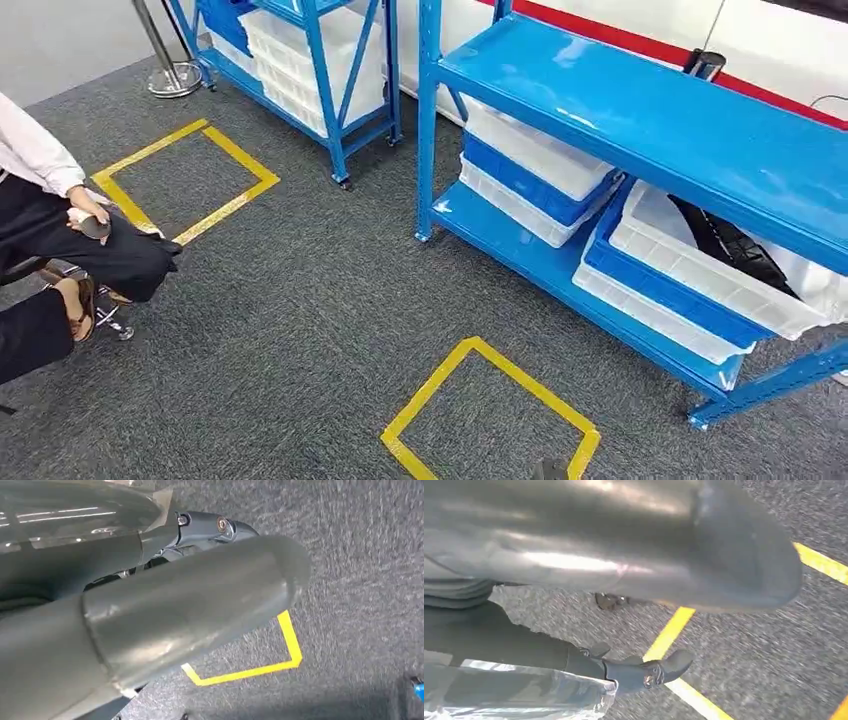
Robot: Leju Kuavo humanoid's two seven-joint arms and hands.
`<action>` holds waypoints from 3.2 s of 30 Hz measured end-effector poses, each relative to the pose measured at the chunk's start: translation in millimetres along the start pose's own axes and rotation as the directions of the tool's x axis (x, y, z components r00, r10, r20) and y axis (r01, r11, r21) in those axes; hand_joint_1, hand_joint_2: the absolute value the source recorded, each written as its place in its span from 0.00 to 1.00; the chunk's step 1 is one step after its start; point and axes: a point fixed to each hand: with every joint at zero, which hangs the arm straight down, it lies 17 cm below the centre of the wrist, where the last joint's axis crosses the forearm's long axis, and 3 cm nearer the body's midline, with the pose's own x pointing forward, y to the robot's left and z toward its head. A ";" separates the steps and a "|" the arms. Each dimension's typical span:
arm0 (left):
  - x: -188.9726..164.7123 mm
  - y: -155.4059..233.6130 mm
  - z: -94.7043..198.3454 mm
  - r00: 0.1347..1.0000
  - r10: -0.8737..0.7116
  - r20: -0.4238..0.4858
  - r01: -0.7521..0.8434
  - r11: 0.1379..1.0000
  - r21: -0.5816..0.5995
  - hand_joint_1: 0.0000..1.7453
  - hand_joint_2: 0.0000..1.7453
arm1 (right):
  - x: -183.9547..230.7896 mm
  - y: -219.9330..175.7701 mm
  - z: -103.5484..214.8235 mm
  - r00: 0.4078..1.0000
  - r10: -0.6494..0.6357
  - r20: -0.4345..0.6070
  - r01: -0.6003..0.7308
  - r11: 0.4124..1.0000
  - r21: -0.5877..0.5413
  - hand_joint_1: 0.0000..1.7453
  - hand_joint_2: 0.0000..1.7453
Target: Take the parts from the cabinet and place them on the table.
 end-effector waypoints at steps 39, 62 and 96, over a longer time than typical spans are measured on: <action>-14.6 16.1 -3.7 0.981 -0.180 -0.074 0.187 0.978 0.098 0.00 0.00 | -6.8 -10.2 1.8 0.993 -0.116 -0.004 0.116 0.993 -0.026 0.00 0.00; -10.5 4.1 -8.9 0.968 -0.239 -0.077 0.244 0.968 0.059 0.00 0.00 | -3.9 -19.1 1.6 0.977 -0.210 0.018 0.211 0.976 -0.050 0.00 0.00; -22.1 46.4 -1.6 0.884 -0.430 -0.185 0.448 0.891 0.073 0.00 1.00 | -52.8 -51.6 10.8 0.984 -0.150 -0.091 0.141 0.985 -0.099 0.00 1.00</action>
